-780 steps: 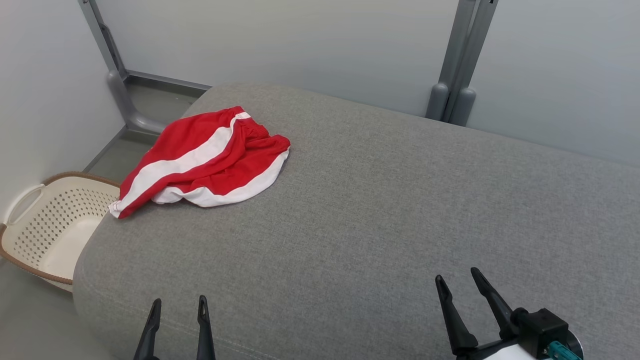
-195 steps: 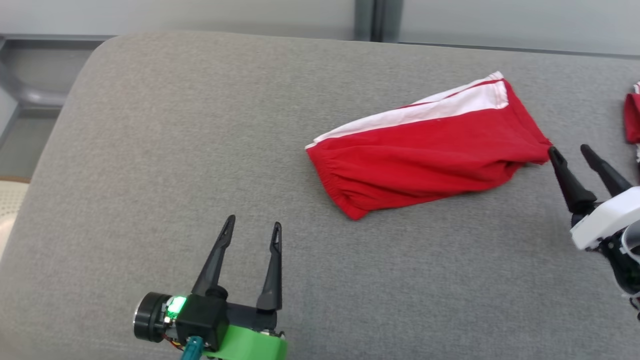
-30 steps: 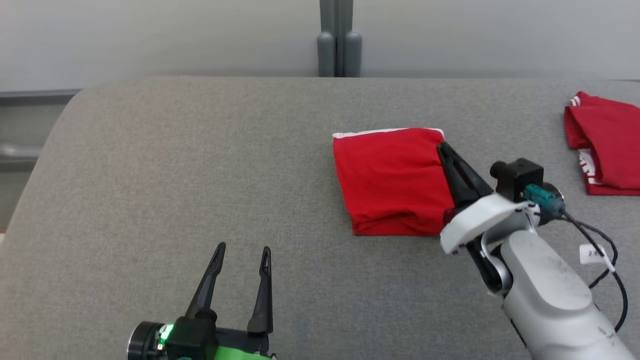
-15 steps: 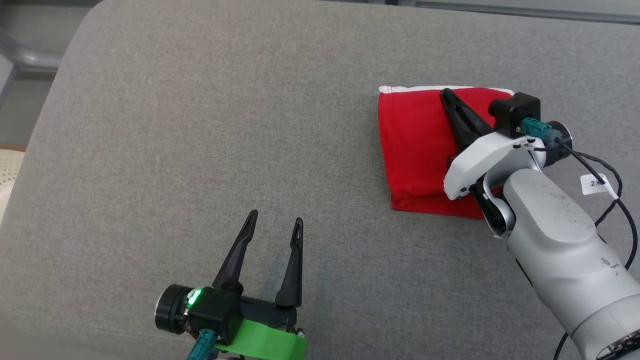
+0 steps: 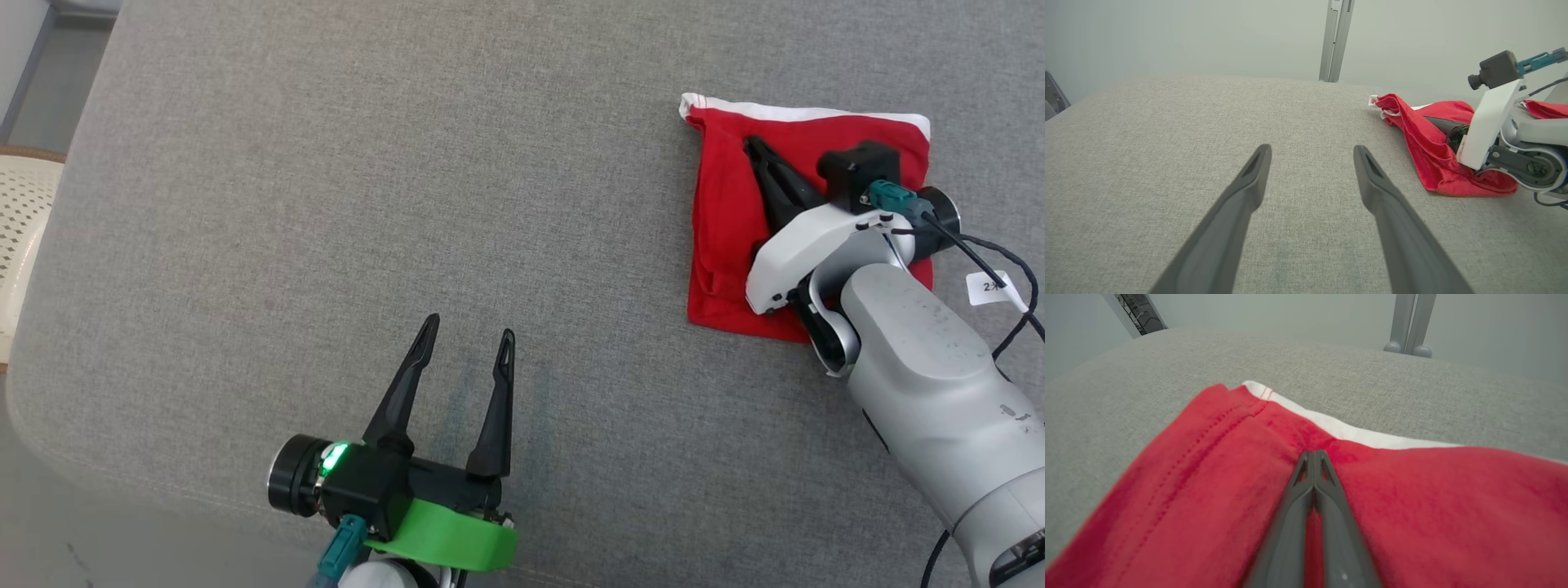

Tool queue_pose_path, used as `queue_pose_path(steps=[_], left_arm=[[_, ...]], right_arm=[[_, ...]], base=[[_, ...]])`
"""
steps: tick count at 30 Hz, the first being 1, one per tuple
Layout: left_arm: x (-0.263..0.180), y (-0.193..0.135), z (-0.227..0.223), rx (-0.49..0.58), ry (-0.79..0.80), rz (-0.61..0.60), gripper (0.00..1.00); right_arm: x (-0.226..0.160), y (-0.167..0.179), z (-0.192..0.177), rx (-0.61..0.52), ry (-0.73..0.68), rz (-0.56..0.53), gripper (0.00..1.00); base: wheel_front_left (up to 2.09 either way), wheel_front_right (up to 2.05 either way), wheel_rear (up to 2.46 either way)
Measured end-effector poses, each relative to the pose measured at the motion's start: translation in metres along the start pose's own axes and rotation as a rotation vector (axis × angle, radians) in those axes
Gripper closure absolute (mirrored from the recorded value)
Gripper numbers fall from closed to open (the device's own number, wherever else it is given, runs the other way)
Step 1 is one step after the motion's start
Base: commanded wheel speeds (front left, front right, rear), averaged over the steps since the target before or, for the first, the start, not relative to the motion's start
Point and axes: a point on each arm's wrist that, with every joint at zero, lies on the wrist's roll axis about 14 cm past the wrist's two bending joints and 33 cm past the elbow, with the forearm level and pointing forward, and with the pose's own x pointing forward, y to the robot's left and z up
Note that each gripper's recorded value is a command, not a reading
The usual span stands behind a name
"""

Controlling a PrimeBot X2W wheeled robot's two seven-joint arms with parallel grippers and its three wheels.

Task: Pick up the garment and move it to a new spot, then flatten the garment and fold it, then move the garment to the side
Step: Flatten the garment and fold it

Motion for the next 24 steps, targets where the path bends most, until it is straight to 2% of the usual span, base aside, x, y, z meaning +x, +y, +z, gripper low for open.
queue_pose_path(steps=[5, 10, 20, 24], left_arm=[[0.000, 0.002, -0.002, 0.004, 0.006, 0.007, 0.00], [0.000, -0.004, 0.003, 0.002, -0.009, -0.012, 0.00], [-0.004, -0.011, 0.010, 0.008, -0.032, -0.042, 0.00], [-0.006, -0.007, 0.013, 0.021, -0.041, -0.031, 0.00]], right_arm=[[0.001, 0.004, 0.014, -0.015, -0.051, 0.018, 1.00], [-0.009, 0.031, 0.033, -0.036, -0.123, 0.070, 1.00], [-0.025, 0.042, 0.009, -0.004, -0.045, 0.054, 1.00], [-0.025, 0.049, 0.025, -0.002, -0.089, 0.069, 1.00]], base=[[0.00, 0.00, 0.00], [0.00, 0.00, 0.00], [0.00, 0.00, 0.00], [0.00, 0.00, 0.00]])
